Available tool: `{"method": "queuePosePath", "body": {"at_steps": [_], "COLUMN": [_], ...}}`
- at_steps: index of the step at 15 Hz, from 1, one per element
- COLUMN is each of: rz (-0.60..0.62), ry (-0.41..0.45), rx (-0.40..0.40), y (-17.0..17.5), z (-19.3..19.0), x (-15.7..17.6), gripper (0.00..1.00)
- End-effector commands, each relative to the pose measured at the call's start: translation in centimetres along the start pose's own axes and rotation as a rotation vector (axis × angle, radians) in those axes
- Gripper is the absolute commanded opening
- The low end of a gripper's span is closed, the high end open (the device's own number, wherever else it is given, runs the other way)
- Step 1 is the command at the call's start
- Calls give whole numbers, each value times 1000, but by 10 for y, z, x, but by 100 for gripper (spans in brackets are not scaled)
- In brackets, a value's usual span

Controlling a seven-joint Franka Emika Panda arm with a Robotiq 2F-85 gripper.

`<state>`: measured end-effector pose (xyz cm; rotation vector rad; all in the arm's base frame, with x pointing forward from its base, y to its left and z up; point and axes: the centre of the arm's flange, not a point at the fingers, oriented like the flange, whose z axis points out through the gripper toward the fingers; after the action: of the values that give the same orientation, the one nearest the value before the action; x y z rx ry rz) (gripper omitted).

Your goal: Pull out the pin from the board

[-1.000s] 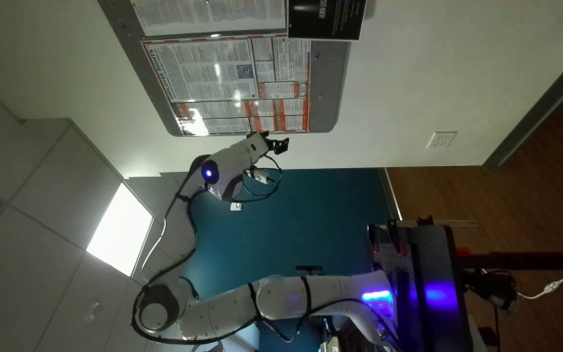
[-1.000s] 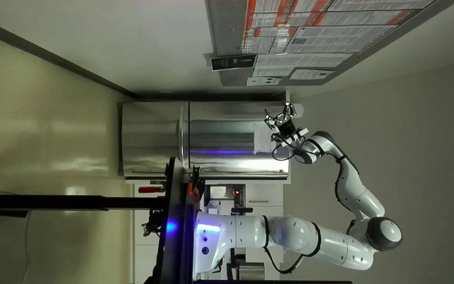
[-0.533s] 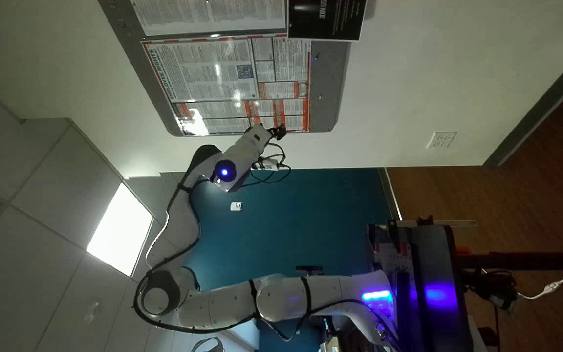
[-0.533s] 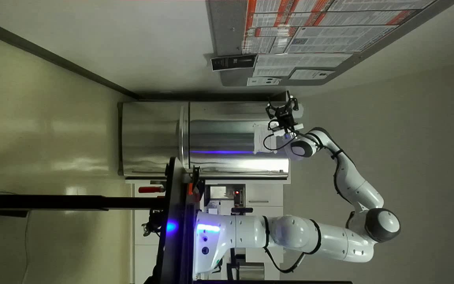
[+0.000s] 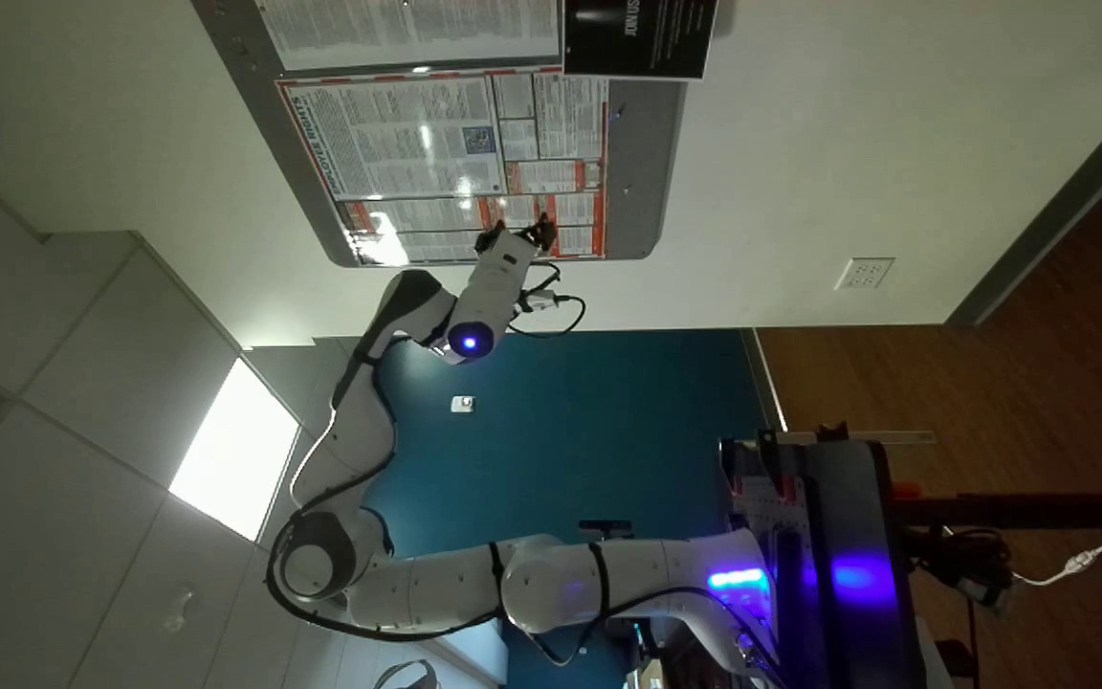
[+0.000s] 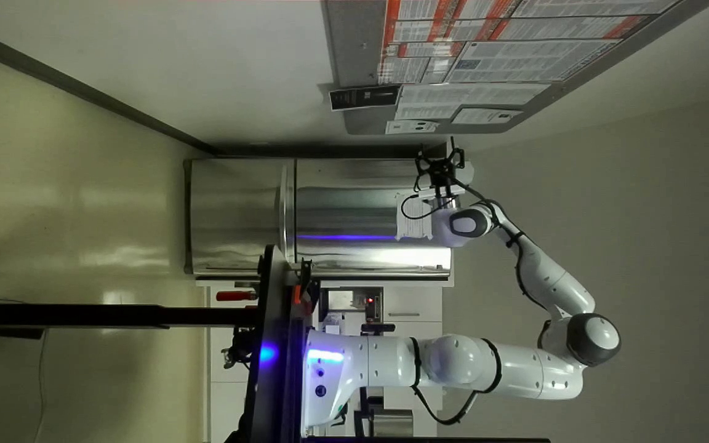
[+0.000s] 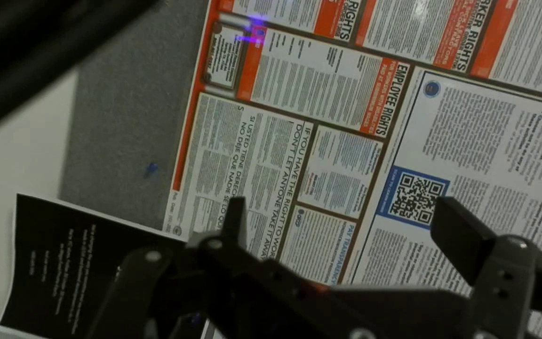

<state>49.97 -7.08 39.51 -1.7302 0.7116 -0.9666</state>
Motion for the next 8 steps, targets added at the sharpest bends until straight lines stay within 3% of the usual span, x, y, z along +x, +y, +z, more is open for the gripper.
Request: {"method": "queuePosePath", "body": {"at_steps": [1,8], "rz": [34,88], "ry": [51,11], "rx": [34,-12], "y": [-9,13], "z": [14,31], "x": [5,4], "gripper": [100,100]}}
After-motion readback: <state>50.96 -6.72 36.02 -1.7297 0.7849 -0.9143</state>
